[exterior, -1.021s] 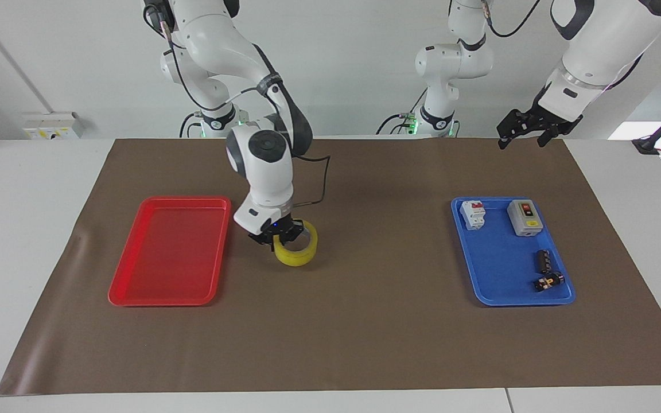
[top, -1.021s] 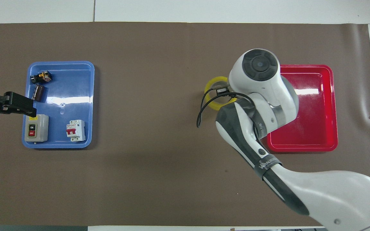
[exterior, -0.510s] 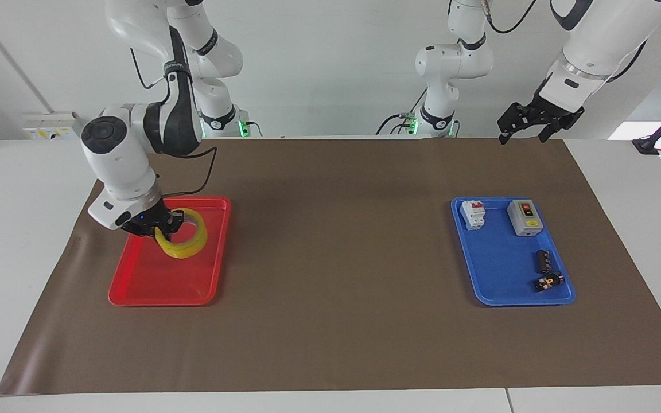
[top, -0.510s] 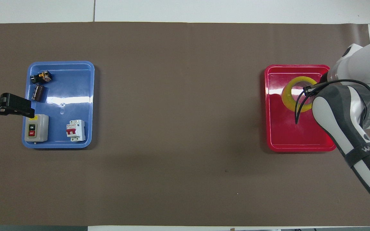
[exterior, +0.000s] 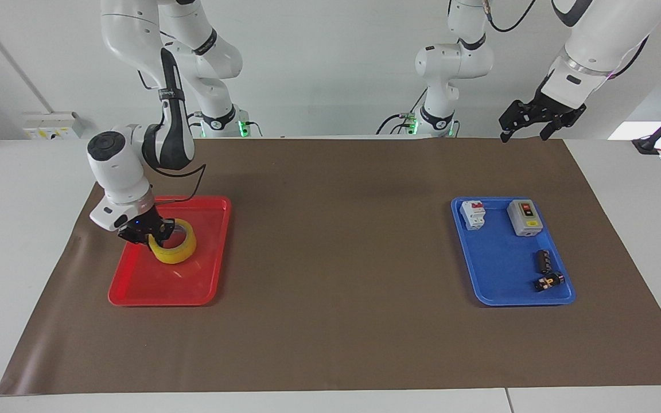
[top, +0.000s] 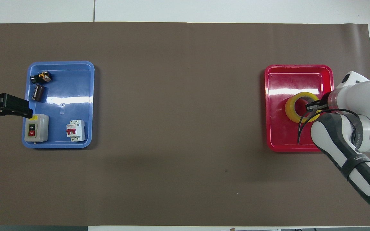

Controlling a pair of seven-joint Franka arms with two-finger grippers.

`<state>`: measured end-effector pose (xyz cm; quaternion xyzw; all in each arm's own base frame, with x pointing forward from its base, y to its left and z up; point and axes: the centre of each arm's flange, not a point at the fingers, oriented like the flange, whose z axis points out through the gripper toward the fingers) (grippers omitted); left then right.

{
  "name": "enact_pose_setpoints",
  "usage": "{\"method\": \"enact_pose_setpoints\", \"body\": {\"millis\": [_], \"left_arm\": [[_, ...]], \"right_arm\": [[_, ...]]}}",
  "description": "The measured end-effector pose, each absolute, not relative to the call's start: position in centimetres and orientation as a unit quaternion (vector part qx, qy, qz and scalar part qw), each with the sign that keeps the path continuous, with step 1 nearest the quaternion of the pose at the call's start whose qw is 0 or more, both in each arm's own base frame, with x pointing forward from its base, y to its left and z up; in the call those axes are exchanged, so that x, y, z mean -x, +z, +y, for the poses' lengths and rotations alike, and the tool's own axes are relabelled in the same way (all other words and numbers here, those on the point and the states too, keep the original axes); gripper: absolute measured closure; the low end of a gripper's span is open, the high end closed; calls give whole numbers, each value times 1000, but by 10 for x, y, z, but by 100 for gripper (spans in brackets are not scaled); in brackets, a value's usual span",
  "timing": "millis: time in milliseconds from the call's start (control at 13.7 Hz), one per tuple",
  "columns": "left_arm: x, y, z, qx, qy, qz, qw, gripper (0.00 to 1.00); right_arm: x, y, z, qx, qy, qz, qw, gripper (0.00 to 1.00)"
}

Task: Place and move tape with both arms
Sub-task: 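Carry the tape with the right gripper into the red tray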

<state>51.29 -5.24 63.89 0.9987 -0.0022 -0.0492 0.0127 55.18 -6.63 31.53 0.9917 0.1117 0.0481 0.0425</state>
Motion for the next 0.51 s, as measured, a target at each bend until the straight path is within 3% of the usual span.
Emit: {"method": "enact_pose_setpoints", "body": {"millis": [438, 510], "left_arm": [[-513, 639, -52, -999, -49, -2, 13, 0], [-513, 639, -52, -999, -49, -2, 13, 0]], "right_arm": [[-541, 301, -63, -991, 50, 120, 41, 78], [-541, 300, -63, -991, 52, 120, 41, 71]]}}
